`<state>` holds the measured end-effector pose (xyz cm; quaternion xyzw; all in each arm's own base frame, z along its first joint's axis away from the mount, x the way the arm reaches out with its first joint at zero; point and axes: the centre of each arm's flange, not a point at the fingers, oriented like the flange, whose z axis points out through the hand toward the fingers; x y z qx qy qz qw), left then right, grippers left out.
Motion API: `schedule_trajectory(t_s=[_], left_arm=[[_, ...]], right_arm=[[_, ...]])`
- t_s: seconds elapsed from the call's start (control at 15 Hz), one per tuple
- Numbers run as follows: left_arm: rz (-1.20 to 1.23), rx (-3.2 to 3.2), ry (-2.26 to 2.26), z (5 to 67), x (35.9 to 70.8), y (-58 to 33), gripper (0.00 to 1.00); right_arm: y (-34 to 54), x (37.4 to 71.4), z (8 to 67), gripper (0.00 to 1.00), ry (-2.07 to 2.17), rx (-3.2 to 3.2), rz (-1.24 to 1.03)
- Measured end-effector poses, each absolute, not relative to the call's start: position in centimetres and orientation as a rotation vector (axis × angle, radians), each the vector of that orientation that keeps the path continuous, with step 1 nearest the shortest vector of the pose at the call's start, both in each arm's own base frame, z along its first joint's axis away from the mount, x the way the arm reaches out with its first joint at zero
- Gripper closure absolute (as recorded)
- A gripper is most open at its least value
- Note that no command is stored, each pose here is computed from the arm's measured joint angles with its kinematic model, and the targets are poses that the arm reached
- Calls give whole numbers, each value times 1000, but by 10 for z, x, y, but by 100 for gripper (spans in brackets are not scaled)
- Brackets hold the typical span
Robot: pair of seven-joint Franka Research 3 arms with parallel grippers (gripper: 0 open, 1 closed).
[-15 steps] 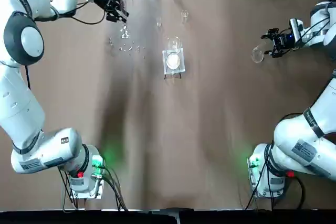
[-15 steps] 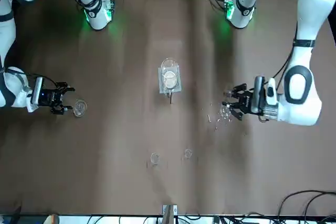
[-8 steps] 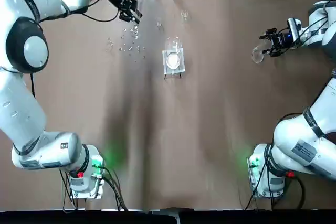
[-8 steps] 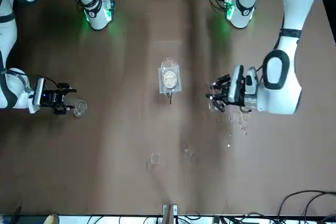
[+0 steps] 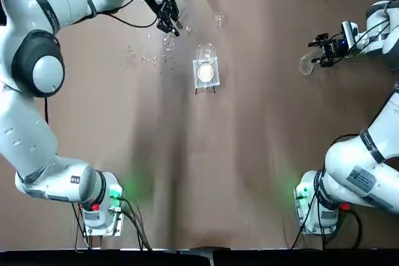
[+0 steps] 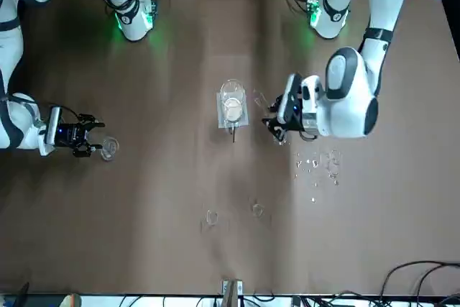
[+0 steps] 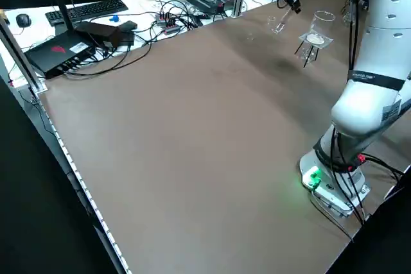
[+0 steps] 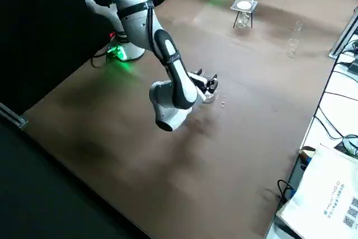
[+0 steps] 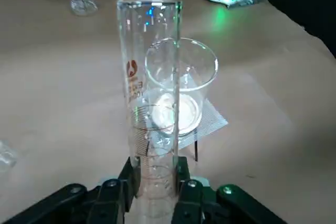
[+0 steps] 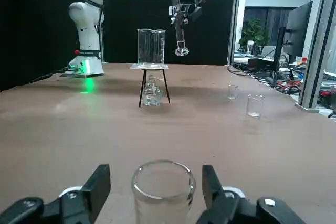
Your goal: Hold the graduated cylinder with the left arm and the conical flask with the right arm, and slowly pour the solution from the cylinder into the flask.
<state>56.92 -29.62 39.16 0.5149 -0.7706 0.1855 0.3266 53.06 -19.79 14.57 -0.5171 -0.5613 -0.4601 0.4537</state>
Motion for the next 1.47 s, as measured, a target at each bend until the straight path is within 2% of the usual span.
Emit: schedule_trajectory(t_s=[0.67,0.87,1.13,1.2,1.33,1.4,1.47], left_arm=[[288,1462,-2183,402,543,-337,66],[217,1535,-2226,402,536,-349,66],[186,1570,-2271,403,525,-369,66],[181,1575,-2276,403,522,-374,66],[152,1598,-2303,402,517,-380,66],[131,1620,-2320,401,515,-382,66],[113,1643,-2331,401,514,-383,66]], right_arm=[[-206,528,145,22,-1375,-1299,-1132],[-211,526,145,27,-1370,-1311,-1132],[-214,527,145,40,-1373,-1328,-1130],[-215,527,145,40,-1375,-1335,-1128],[-216,528,144,49,-1381,-1347,-1127],[-217,529,144,49,-1385,-1353,-1127],[-218,530,144,56,-1388,-1359,-1128]])
